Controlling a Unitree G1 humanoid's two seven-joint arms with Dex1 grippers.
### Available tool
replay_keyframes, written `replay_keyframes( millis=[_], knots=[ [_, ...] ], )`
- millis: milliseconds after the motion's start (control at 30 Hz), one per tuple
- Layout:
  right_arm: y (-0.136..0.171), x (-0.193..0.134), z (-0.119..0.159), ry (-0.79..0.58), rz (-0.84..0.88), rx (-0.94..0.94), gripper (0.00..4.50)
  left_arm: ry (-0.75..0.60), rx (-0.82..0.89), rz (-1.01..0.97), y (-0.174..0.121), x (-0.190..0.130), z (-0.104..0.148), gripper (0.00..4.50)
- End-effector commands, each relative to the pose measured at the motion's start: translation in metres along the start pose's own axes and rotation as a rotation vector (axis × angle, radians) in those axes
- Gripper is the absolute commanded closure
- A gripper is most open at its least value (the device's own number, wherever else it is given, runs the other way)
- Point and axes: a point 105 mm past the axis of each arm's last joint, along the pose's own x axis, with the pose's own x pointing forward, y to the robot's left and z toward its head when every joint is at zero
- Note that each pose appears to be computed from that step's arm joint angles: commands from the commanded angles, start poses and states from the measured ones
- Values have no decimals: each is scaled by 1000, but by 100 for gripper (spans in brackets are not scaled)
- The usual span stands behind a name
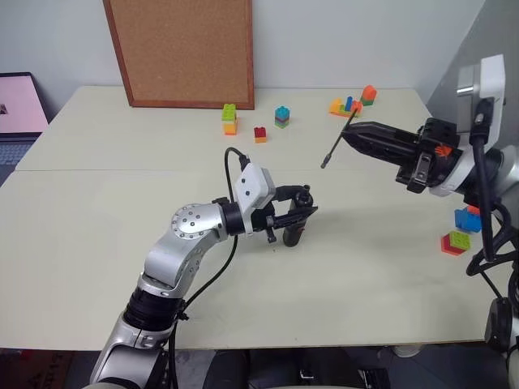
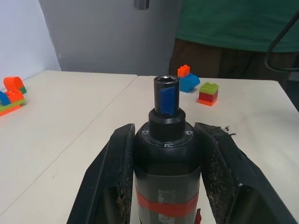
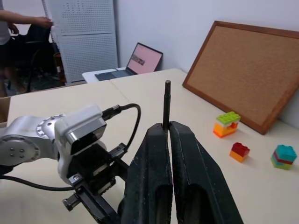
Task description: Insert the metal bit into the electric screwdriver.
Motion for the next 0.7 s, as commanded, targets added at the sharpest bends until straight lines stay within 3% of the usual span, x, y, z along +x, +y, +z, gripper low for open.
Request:
replay_keyframes(
  millis=[33,700],
  knots=[
    [4,0,5,-7,26,21,450,6,25,-6,-1,-2,-3,286],
    [8,11,-2,51,26,12,450,16,30,25,0,-6,-10,286]
  ],
)
